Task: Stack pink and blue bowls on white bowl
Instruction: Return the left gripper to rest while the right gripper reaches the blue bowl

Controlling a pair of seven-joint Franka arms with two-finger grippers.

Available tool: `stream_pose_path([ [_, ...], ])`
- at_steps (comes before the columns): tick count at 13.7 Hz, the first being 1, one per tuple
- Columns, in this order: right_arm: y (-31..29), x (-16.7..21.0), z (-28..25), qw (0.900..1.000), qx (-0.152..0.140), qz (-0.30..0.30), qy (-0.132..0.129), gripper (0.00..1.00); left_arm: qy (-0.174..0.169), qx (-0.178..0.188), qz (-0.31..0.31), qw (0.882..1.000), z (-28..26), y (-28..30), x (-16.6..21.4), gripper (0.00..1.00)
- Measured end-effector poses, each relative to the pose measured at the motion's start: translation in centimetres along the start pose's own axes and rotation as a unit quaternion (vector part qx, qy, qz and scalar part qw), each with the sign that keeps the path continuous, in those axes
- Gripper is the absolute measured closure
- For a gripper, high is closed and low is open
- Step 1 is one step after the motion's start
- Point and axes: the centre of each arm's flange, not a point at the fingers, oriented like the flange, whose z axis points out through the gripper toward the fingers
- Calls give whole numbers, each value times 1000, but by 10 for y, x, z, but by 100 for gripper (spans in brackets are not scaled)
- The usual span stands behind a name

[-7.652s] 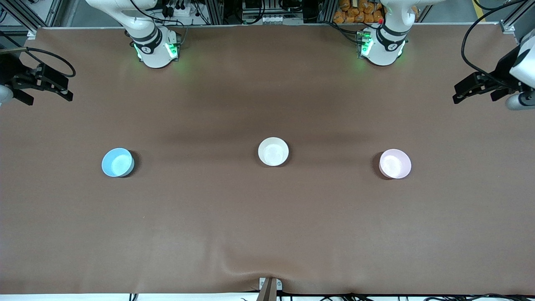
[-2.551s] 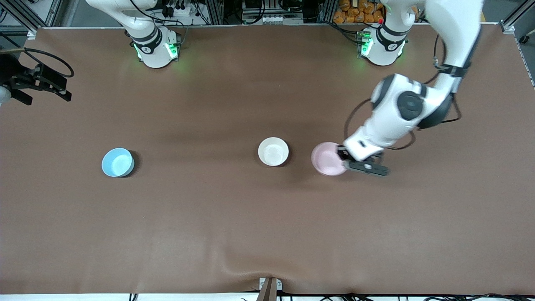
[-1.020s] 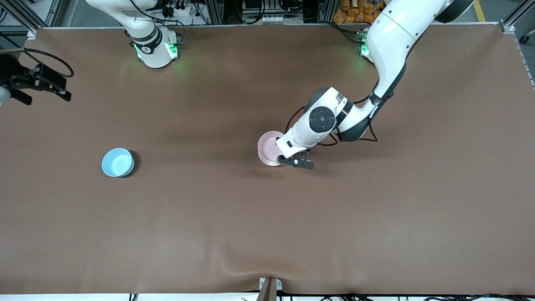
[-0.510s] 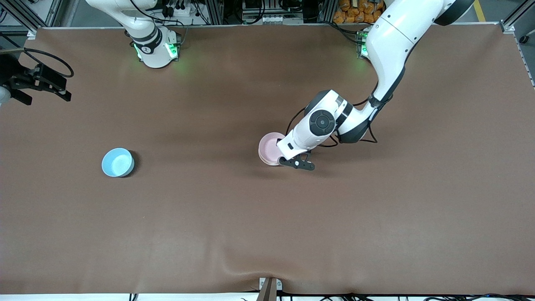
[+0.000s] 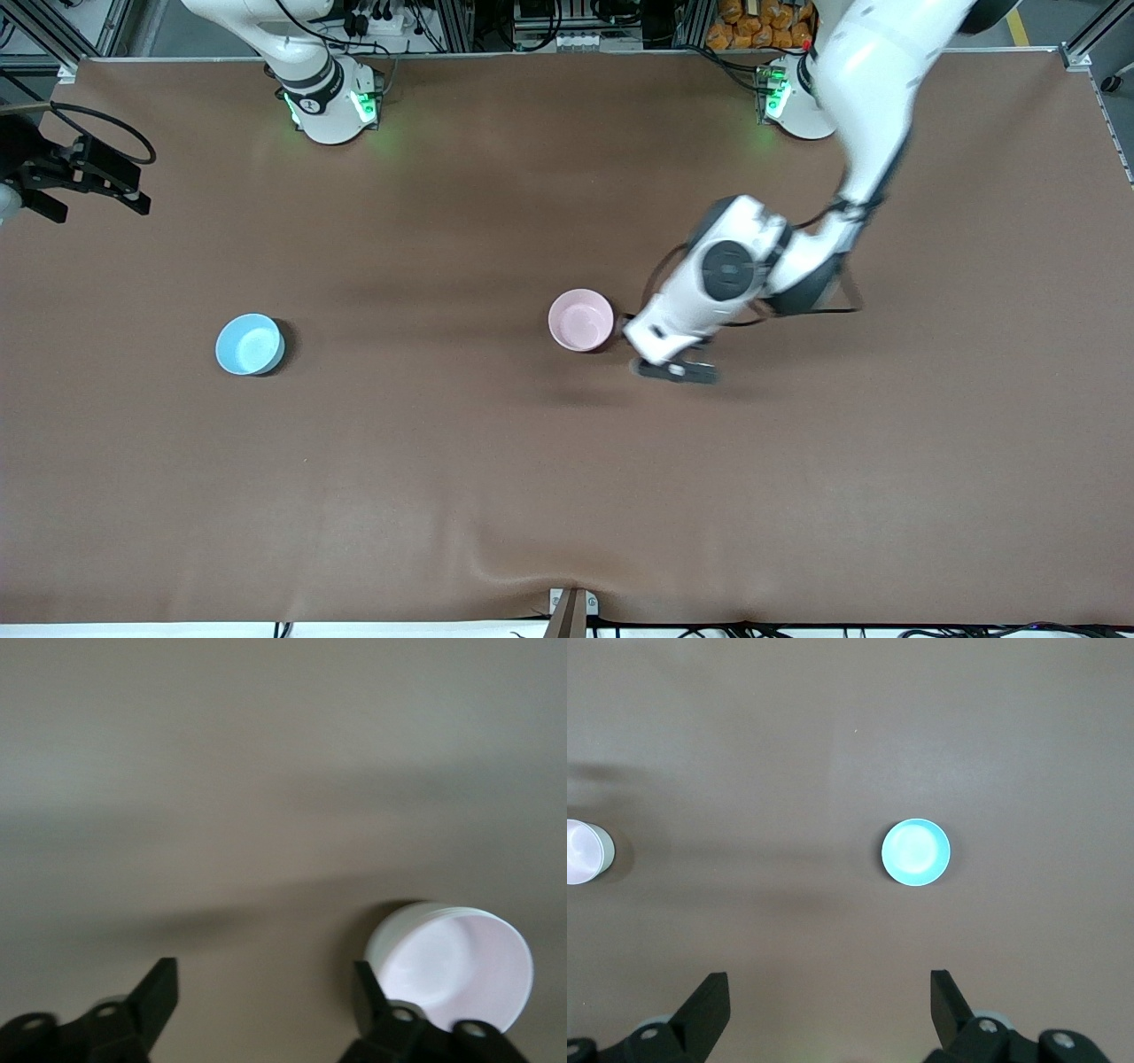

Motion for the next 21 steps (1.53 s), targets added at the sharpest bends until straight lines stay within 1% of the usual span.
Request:
stream_pose_path([
  [1, 3, 2, 3, 1000, 0, 3, -3, 0, 4, 13, -30, 999, -47, -40, 11, 0],
  [2, 8, 4, 7, 1000, 1, 7, -7, 0, 9, 22, -49, 999, -85, -73, 16, 0],
  [4, 21, 9, 15, 1000, 2, 19, -14, 0, 14, 35, -63, 997, -148, -126, 16, 0],
  [6, 34, 14, 28, 999, 3, 30, -26, 0, 15, 45, -76, 996, -196, -160, 9, 0],
  [7, 41, 20, 42, 999, 4, 35, -39, 0, 21, 49, -82, 995, -218, -171, 3, 0],
  [10, 75, 44, 102, 994, 11, 61, -91, 0, 38, 61, -97, 993, -273, -183, -23, 0],
  [11, 86, 50, 122, 992, 14, 69, -106, 0, 39, 65, -103, 992, -285, -188, -33, 0],
  [12, 95, 54, 144, 990, 16, 76, -115, 0, 39, 70, -111, 991, -295, -197, -40, 0],
  [14, 109, 62, 192, 990, 17, 85, -116, 0, 35, 63, -106, 992, -310, -218, -52, 0],
  [16, 122, 63, 243, 990, 19, 79, -112, 0, 39, 53, -106, 992, -322, -230, -61, 0],
  [19, 158, 52, 317, 992, 27, 55, -107, 0, 39, 53, -116, 991, -324, -241, -65, 0],
  [21, 173, 47, 349, 992, 32, 46, -109, 3, 33, 54, -120, 991, -321, -248, -64, 0],
])
